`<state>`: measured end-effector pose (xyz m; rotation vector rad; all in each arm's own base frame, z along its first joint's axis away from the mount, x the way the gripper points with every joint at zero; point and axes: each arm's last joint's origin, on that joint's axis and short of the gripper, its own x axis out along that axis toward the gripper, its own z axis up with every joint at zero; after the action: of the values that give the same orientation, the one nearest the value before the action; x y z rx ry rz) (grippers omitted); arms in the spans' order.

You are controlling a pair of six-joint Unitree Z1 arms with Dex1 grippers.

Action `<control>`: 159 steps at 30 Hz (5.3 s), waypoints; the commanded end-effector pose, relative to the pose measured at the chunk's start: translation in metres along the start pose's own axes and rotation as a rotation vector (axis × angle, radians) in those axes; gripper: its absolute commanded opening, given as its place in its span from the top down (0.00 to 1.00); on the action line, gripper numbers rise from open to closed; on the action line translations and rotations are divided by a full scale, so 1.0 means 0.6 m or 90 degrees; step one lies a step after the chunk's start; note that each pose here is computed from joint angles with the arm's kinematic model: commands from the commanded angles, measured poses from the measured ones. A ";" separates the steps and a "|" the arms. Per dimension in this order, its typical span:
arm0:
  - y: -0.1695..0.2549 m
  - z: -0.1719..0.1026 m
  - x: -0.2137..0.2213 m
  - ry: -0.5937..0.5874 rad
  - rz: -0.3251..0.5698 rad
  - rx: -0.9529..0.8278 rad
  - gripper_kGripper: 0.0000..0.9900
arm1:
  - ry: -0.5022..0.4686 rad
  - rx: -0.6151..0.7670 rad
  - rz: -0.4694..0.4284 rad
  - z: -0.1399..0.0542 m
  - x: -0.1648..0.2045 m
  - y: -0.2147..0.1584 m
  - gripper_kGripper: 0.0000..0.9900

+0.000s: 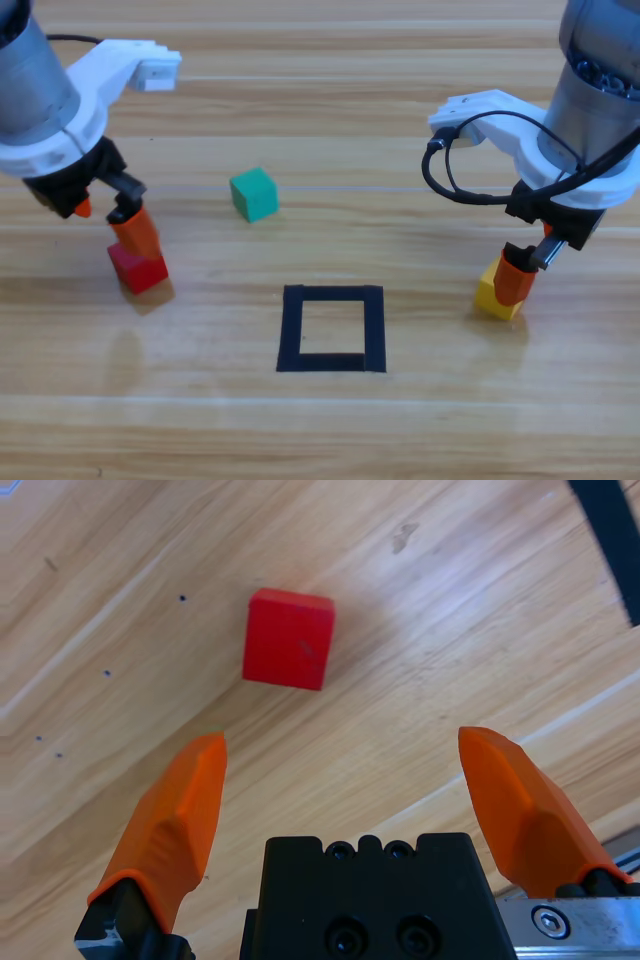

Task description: Stack the blocks in the rectangular block: red at the bottom, yellow in the middle, green on top

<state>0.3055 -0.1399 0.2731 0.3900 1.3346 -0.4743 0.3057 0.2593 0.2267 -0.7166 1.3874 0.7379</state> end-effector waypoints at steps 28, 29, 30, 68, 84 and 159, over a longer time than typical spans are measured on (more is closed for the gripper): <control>0.011 0.062 0.124 0.128 0.049 0.038 0.00 | 0.092 -0.002 0.031 0.050 0.137 -0.026 0.32; 0.009 0.062 0.127 0.131 0.048 0.040 0.00 | 0.093 -0.003 0.032 0.051 0.138 -0.026 0.46; 0.007 0.063 0.131 0.134 0.047 0.042 0.00 | 0.092 -0.003 0.032 0.050 0.137 -0.026 0.60; -0.007 0.093 0.181 0.170 0.031 0.061 0.32 | 0.013 0.354 0.028 0.090 0.042 -0.020 0.98; -0.005 0.100 0.189 0.169 0.034 0.051 0.74 | 0.022 0.333 0.043 0.077 0.049 -0.024 0.98; -0.312 0.197 0.200 0.175 0.051 -0.363 1.00 | 0.014 0.303 0.042 0.050 0.032 -0.039 0.98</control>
<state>0.3286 -0.3651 0.2100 -0.0260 1.5875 0.0161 0.3390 0.2838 0.2072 -0.3388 1.5351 0.4324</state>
